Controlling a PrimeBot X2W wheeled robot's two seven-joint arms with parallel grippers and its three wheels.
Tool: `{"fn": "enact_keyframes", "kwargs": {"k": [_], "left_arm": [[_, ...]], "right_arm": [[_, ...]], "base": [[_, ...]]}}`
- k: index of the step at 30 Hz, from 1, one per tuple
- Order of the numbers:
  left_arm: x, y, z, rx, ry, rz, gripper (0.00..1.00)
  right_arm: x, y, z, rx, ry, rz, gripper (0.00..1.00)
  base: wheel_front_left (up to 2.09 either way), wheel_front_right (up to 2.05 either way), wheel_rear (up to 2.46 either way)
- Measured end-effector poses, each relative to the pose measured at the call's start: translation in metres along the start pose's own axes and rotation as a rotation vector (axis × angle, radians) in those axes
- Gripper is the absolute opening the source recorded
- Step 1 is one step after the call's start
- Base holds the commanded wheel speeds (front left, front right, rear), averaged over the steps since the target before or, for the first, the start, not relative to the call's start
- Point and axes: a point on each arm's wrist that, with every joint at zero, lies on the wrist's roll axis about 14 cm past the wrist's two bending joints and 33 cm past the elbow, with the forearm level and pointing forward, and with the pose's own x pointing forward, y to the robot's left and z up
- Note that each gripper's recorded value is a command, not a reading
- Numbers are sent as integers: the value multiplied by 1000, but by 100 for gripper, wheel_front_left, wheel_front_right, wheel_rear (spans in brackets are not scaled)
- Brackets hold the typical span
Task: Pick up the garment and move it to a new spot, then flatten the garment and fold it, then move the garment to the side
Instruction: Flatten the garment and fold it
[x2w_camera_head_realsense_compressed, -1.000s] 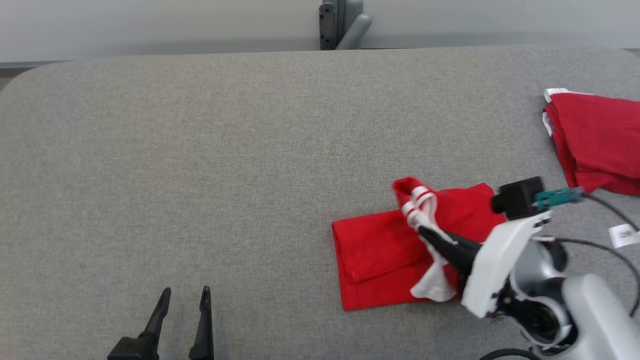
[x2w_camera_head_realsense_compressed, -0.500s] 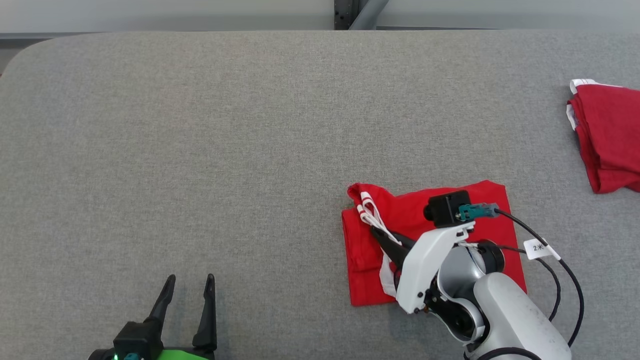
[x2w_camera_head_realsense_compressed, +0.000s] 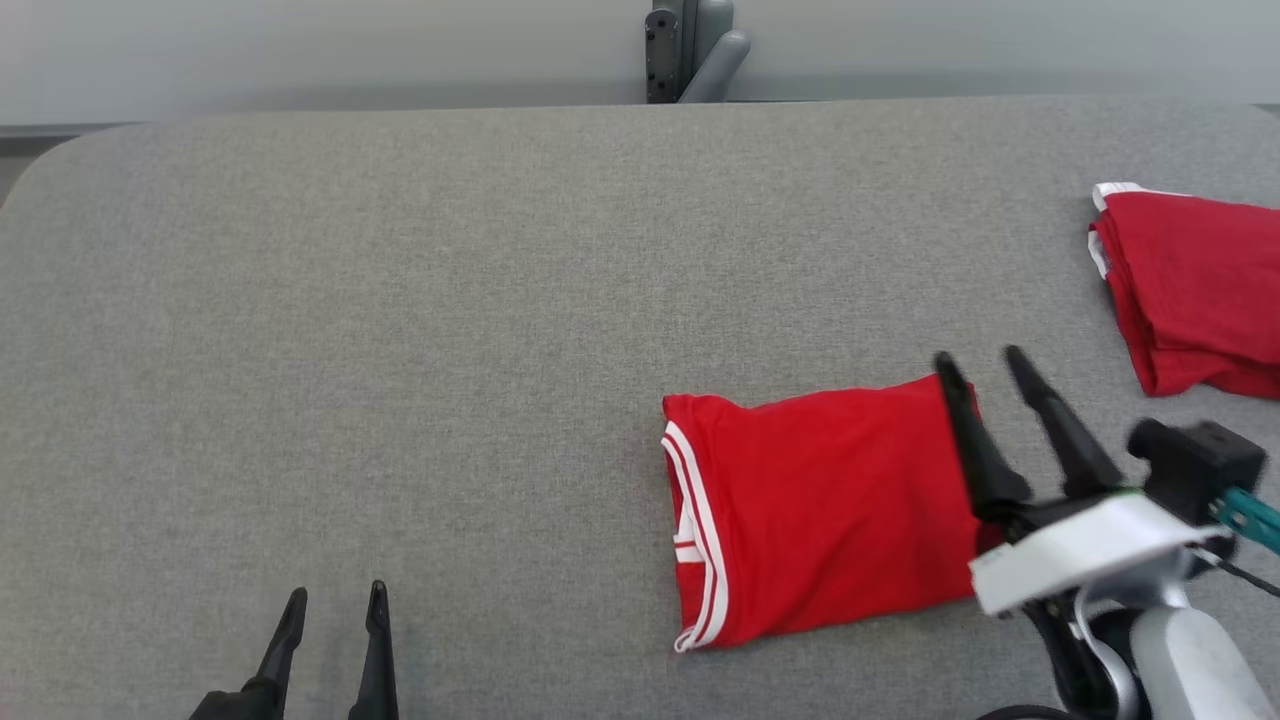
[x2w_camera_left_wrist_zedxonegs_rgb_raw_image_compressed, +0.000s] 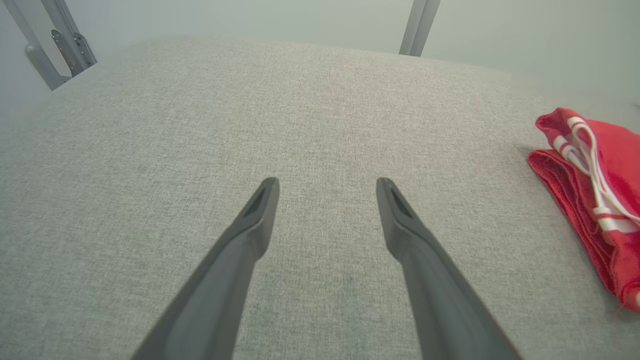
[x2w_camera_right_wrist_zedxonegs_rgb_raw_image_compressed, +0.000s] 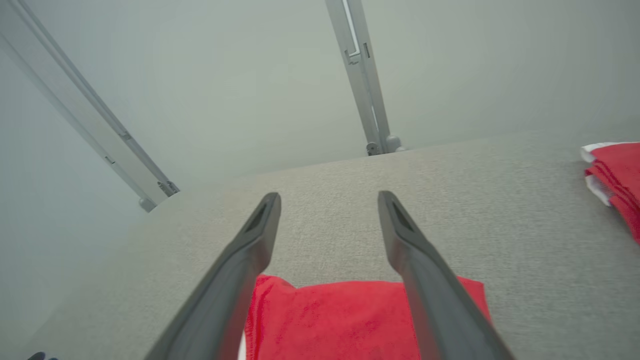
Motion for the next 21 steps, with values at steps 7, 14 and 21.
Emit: {"fn": "enact_keyframes", "kwargs": {"k": [7,14,21], "left_arm": [[0,-6,32,9,-107,-25,100],[-4,-8,42,12,-143,-38,100],[-13,-2,45,21,-158,-22,100]], "right_arm": [[-98,-101,4,-345,-81,-332,100],[-143,-133,-10,-422,1,-455,100],[-152,-133,-13,-438,11,-484,100]], "base": [[0,0,0],[0,0,0],[0,0,0]]}}
